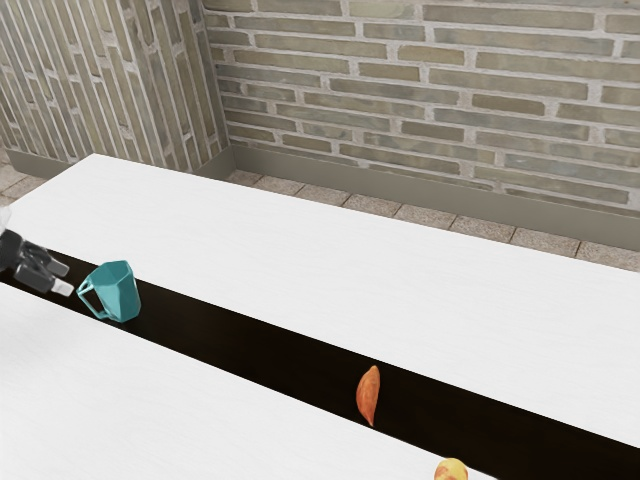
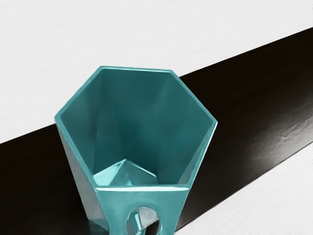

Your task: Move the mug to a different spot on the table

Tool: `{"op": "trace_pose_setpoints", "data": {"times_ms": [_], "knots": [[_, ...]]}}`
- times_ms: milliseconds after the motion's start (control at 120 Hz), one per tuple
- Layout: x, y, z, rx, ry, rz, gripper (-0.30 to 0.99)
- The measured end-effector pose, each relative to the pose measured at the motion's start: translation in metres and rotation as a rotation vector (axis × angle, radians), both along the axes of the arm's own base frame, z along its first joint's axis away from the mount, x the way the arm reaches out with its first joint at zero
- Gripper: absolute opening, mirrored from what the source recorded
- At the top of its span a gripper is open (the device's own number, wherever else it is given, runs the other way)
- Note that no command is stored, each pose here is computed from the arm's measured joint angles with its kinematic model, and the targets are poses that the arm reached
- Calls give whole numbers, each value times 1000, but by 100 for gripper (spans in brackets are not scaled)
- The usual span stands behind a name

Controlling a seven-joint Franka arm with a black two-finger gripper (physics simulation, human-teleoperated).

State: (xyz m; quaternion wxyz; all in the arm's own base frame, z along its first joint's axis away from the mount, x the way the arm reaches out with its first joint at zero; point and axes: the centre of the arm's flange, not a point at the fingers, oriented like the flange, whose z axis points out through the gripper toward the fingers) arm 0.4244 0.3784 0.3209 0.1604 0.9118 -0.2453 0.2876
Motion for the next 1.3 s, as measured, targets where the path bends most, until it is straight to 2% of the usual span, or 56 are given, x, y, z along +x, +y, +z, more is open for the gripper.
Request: {"op": "trace_pose_setpoints", "data": {"times_ms": [325,492,700,950,1300], "knots": [[-6,15,-48,-67,-68,51,69],[-6,-3,-76,-109,-95,110,69],[-13,6,-94,-88,-118,198,69],[-5,-6,-102,-64,-140,199,69],[-8,-3,-110,-46,-148,199,48]]}}
